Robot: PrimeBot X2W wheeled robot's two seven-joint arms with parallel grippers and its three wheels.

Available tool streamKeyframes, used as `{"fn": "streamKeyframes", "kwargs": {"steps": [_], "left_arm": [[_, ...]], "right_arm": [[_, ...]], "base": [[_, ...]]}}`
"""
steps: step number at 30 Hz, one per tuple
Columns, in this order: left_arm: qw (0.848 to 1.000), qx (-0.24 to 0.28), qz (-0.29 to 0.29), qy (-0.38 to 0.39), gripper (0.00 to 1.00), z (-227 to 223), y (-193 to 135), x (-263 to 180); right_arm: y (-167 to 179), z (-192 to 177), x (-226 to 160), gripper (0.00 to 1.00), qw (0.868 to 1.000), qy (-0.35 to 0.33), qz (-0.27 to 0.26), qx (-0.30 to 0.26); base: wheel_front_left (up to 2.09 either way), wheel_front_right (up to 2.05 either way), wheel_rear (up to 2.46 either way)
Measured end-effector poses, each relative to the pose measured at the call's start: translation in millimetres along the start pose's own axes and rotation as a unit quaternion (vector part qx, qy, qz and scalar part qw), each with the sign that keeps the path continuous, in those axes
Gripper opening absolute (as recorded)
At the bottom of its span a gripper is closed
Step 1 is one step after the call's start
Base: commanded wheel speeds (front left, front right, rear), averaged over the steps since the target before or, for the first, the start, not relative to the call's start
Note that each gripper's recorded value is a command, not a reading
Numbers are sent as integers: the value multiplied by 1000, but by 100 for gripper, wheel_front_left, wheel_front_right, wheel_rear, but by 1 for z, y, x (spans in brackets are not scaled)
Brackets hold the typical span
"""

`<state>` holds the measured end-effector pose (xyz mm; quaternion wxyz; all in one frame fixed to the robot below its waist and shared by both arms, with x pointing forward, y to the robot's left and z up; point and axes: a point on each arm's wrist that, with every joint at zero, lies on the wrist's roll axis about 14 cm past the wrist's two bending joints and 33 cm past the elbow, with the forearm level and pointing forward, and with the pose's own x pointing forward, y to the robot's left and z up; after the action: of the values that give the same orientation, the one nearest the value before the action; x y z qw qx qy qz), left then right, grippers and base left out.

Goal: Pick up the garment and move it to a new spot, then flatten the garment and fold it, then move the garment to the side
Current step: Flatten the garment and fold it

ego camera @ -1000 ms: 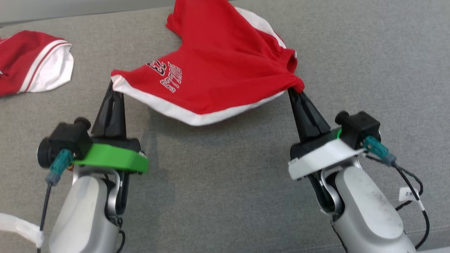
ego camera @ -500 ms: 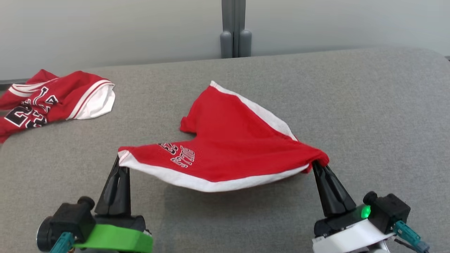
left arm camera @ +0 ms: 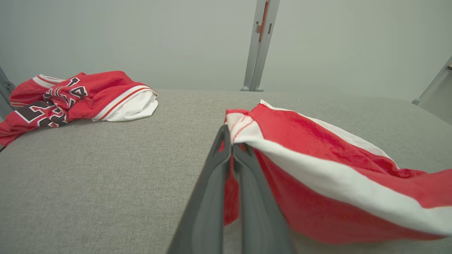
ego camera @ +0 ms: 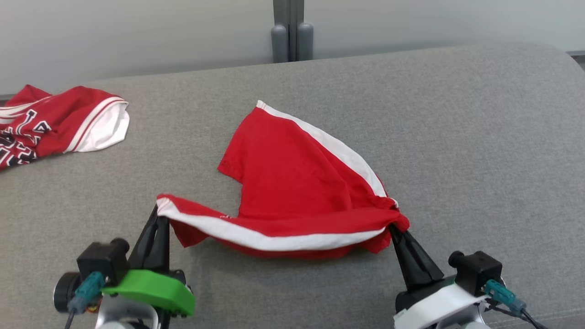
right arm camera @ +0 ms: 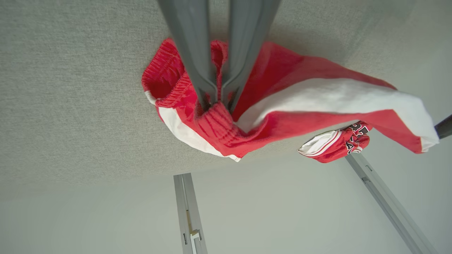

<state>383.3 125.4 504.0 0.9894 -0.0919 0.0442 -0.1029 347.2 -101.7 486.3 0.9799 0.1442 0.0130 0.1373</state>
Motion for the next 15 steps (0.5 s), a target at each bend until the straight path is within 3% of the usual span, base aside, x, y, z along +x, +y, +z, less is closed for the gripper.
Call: {"fn": "streamKeyframes", "kwargs": {"steps": [5, 15], "left_arm": [[999, 32, -37, 11, 0, 1, -8, 51], [988, 74, -85, 108, 0, -40, -26, 150]], "right_arm": [[-27, -8, 19, 0, 999, 5, -37, 22], [-64, -38, 48, 0, 994, 43, -84, 60]], "base": [[0, 0, 0], [0, 0, 0]]}}
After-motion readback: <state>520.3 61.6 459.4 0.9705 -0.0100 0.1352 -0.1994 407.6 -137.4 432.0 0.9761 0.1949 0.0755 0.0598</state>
